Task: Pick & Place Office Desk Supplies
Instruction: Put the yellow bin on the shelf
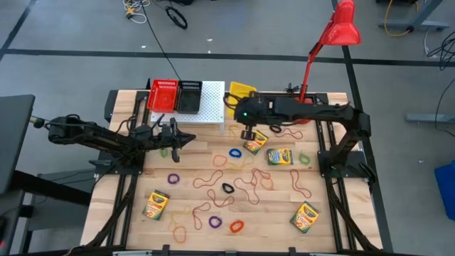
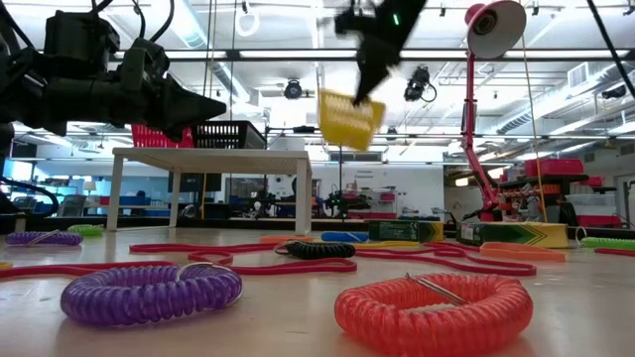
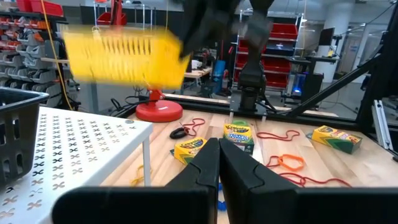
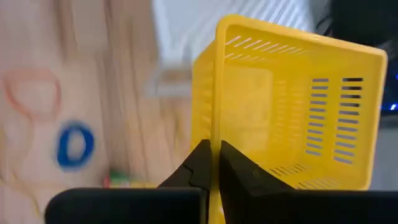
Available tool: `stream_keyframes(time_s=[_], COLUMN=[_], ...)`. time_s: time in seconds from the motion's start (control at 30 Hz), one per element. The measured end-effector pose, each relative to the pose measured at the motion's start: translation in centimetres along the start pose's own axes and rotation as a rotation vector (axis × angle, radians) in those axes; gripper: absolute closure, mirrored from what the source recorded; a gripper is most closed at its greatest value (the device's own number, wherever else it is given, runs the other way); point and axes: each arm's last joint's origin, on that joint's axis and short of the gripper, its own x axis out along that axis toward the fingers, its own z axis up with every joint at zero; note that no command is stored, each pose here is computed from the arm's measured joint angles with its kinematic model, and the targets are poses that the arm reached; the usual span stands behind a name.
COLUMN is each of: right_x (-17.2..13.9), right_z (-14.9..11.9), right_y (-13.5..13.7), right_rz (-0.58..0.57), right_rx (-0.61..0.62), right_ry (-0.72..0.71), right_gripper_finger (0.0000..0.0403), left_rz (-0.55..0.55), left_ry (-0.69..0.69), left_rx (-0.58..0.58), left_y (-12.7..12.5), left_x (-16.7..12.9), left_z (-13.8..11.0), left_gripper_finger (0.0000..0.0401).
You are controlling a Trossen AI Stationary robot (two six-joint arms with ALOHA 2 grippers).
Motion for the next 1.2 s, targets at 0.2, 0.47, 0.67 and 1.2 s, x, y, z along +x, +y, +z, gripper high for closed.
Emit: stream_keyframes(time_s=[0.2,0.47,0.67,1.2], right_x=[-1.4,4.1,5.6,6.2], right_z=[3.4,4.5,4.9,5.2], right_y=[-0.4,0.6,0.8,0.8], right_rz=[-0.022,-0.021,-0.029,0.010], right_rx=[0.017,-0.048,-0.040,-0.029], right_ry=[-0.162,-0.116,-0.133,-0.163], right_gripper_finger=[0.0391,0.0387,0.0386,0.0385], left_rz=[0.000,0.000,0.000,0.000], left_ry=[0.000,0.005,0.007,0.008], left_rx=[0.000,0.000,0.000,0.000], left_y=[0.0,0.0,0.0,0.0], left_x=[0.0,0.0,0.0,0.0], left_z=[0.0,0.0,-0.1,-0.1], left_gripper_finger=[0.0390,0.0390,0.0390,0.0390])
